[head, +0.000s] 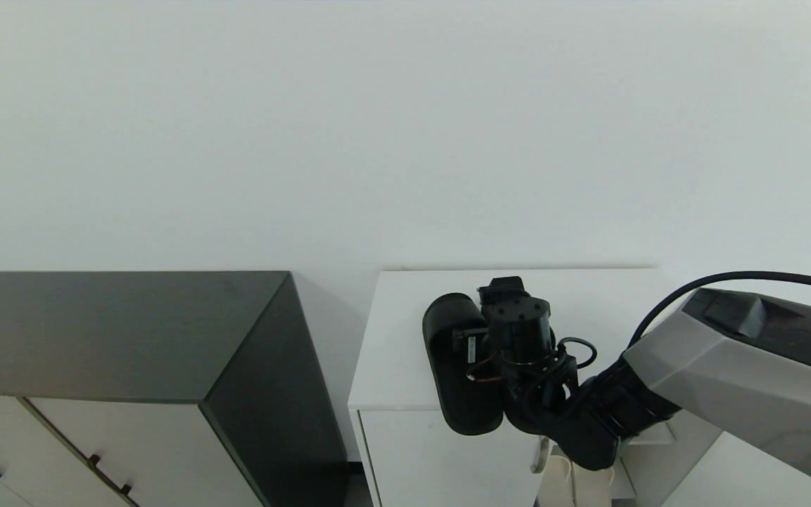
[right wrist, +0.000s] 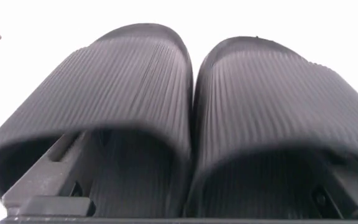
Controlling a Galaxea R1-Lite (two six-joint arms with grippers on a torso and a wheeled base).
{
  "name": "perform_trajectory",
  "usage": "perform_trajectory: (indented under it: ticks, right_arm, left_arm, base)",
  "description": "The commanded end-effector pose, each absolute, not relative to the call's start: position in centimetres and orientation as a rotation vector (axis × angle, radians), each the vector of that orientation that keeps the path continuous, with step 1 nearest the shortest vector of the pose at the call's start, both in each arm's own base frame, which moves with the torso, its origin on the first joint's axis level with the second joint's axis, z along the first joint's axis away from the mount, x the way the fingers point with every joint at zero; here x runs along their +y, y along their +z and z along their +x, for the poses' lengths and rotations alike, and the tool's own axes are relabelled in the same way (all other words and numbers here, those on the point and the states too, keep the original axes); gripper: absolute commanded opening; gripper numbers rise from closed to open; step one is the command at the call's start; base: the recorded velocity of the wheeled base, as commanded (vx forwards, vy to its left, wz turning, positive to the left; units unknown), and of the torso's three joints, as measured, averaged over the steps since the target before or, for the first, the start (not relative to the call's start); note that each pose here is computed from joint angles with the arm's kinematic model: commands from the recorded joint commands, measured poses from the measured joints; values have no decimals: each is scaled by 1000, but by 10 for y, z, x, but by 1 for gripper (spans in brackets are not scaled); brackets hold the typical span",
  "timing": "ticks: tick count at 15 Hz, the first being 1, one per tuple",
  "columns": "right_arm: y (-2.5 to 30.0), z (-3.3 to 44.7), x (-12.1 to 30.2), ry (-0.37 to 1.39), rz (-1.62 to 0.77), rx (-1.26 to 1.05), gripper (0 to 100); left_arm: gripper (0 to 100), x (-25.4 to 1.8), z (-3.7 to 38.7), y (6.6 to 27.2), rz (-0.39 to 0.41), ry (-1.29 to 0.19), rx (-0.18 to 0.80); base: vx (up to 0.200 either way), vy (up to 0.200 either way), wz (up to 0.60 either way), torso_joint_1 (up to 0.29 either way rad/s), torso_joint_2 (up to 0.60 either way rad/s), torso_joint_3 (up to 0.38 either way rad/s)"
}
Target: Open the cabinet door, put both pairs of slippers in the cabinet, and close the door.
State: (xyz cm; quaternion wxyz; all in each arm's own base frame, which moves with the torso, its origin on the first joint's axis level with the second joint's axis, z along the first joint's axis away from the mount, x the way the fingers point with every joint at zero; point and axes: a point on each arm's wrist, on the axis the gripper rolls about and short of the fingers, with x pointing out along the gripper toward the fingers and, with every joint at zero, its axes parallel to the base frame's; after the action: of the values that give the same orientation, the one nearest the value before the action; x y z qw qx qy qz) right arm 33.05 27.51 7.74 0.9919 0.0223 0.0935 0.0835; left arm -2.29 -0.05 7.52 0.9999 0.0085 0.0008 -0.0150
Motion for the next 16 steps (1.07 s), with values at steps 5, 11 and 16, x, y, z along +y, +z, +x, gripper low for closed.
perform_trajectory:
  ticks: [5, 11, 16]
  right_arm:
    - [73, 341, 282, 165, 34, 181, 100]
    - [79, 339, 280, 166, 40, 173, 0]
    - [120, 293, 262, 210, 46, 157, 0]
  left_arm:
    - [0, -1, -23, 75, 17, -31, 3]
    - [0, -1, -23, 75, 17, -31, 3]
    - [0, -1, -23, 75, 17, -31, 3]
  base:
    - [0, 0, 0, 0, 0, 0]
    - [0, 0, 0, 0, 0, 0]
    - [0, 0, 0, 0, 0, 0]
